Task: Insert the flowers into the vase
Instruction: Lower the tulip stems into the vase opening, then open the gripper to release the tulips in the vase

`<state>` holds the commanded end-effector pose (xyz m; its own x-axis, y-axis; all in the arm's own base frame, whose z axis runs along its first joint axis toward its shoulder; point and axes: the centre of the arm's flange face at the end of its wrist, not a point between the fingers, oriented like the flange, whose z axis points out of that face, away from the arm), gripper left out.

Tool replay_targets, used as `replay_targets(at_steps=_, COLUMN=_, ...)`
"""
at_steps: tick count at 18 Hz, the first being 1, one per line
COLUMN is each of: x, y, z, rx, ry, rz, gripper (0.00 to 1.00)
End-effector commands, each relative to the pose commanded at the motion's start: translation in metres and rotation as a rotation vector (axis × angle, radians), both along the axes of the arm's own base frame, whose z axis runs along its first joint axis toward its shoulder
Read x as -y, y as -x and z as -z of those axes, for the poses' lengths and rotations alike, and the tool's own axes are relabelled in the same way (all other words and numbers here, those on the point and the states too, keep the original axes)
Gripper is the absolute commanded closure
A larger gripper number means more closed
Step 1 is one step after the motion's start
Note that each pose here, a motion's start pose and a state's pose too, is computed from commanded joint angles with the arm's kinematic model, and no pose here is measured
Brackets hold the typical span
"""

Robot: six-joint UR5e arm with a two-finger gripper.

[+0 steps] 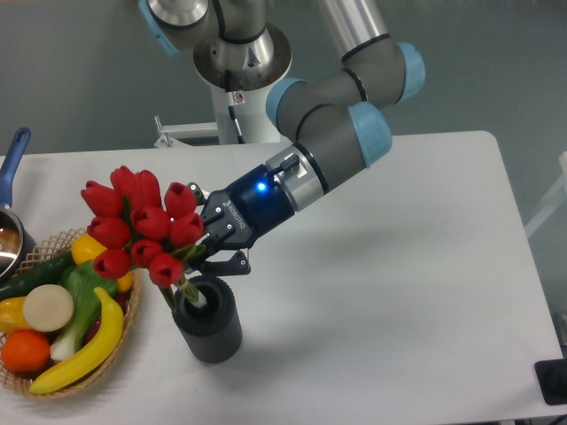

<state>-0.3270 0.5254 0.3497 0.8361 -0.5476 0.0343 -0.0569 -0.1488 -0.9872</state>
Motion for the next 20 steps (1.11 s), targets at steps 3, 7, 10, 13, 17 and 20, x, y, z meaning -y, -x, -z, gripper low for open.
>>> replay_targets(at_steps=3, x=0.003, y=-0.004, z=0.026, rx=-0.001, ry=0.011, rz=0.006, gripper=0.78)
replay_targets(at_steps=7, x=-0.001, y=0.001, z=0.047, rx=0.025, ry=0.032, rz=0.006, gripper=0.73)
replay_targets(at_steps=10, x=-0.001, y=0.007, z=0.062, rx=0.046, ry=0.047, rz=0.000, gripper=0.47)
replay_targets(at_steps=13, x=0.001, y=0.009, z=0.068, rx=0.058, ry=0.059, rz=-0.006, gripper=0.14)
replay_targets(at_steps=17, x=0.009, y=0.014, z=0.071, rx=0.071, ry=0.068, rz=-0.024, gripper=0.01)
replay_targets(at_steps=20, x=0.023, y=0.020, z=0.072, rx=0.059, ry=0.088, rz=-0.052, gripper=0.00)
